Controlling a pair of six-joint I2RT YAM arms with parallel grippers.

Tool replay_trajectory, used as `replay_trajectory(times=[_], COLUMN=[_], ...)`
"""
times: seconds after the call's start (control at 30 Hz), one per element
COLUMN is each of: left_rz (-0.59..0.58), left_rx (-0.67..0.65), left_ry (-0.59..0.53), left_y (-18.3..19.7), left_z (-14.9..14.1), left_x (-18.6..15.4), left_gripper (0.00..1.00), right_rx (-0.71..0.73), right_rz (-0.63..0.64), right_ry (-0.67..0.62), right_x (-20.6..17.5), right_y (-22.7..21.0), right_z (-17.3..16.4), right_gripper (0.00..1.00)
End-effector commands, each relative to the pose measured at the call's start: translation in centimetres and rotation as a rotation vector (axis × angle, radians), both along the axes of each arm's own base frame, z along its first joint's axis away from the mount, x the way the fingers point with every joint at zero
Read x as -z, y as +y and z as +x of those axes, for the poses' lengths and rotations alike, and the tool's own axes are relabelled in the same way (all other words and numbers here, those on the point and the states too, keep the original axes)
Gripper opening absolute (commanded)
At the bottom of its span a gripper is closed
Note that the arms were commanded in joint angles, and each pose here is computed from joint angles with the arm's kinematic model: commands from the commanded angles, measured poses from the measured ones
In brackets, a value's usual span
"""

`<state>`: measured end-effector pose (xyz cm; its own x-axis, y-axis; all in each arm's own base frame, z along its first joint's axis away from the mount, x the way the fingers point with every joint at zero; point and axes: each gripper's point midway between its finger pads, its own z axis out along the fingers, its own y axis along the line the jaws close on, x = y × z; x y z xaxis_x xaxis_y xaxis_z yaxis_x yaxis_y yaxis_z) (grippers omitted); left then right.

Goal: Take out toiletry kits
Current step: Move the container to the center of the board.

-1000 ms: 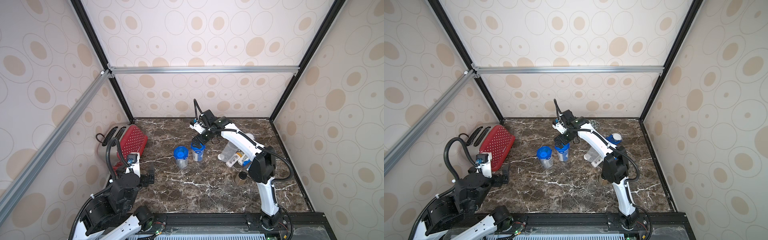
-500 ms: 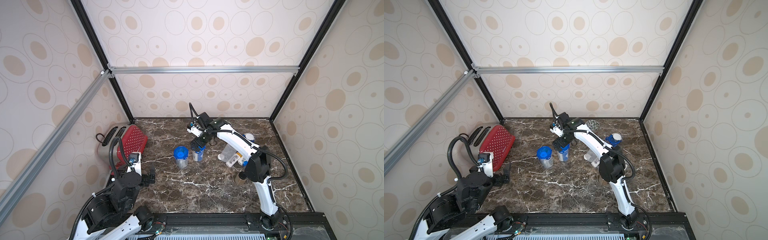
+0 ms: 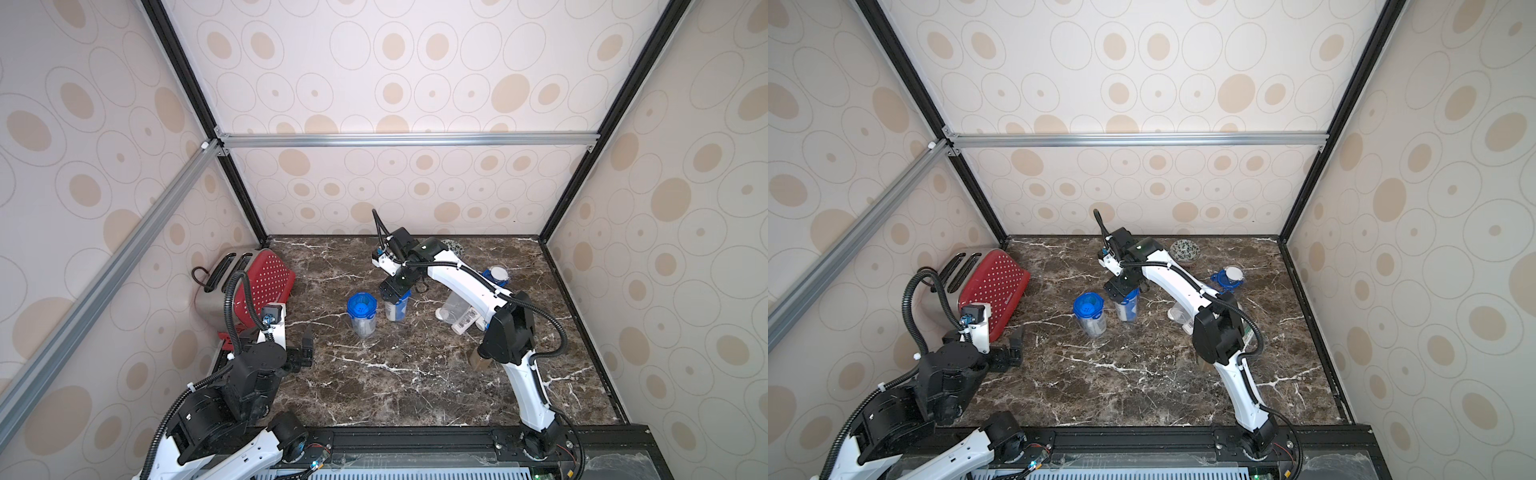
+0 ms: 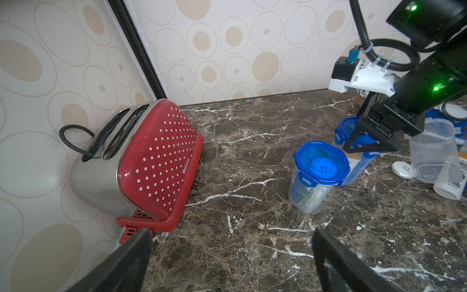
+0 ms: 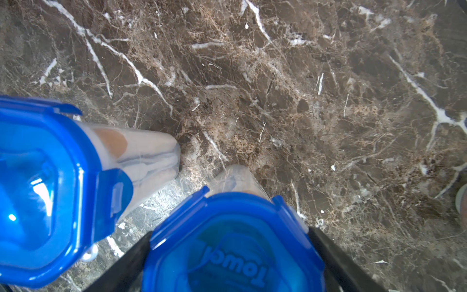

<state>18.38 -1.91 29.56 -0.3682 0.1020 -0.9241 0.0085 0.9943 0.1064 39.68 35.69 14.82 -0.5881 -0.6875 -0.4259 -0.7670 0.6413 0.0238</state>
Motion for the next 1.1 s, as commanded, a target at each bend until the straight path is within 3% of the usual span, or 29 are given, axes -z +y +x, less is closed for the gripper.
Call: replay_trajectory(times=[0.0, 0.2, 0.47, 0.8, 1.07], left_rz=[0.017, 0.022, 0.021, -0.076, -0.137], left_rx=[-0.01, -0.004, 0.01, 0.102, 0.143], left_ry=[0.011, 0.023, 0.045, 0.135, 0.225], left_y=[0.2, -0.1, -0.7, -4.1, -7.7], left_z=[0.1, 0.2, 0.4, 0.9, 2.4], left_x=[0.3, 0.5, 0.9, 2.1, 4.8], left_gripper=[0.99, 0.99, 0.99, 0.99, 0.99], right_rx=[0.014, 0.036, 0.033, -0.01, 0.007], right_rz=[-0.023, 0.003, 0.087, 0.091, 0.111], right_ry=[0.007, -0.001, -0.004, -0.01, -0.037], right_x=[0.1, -1.9, -5.1, -3.7, -1.8], right_y=[0.0, -0.5, -1.7, -4.0, -3.4], right_z=[-0.3, -1.2, -5.1, -13.2, -15.0], right_gripper=[0.83, 0.73, 0.7, 0.7, 0.69])
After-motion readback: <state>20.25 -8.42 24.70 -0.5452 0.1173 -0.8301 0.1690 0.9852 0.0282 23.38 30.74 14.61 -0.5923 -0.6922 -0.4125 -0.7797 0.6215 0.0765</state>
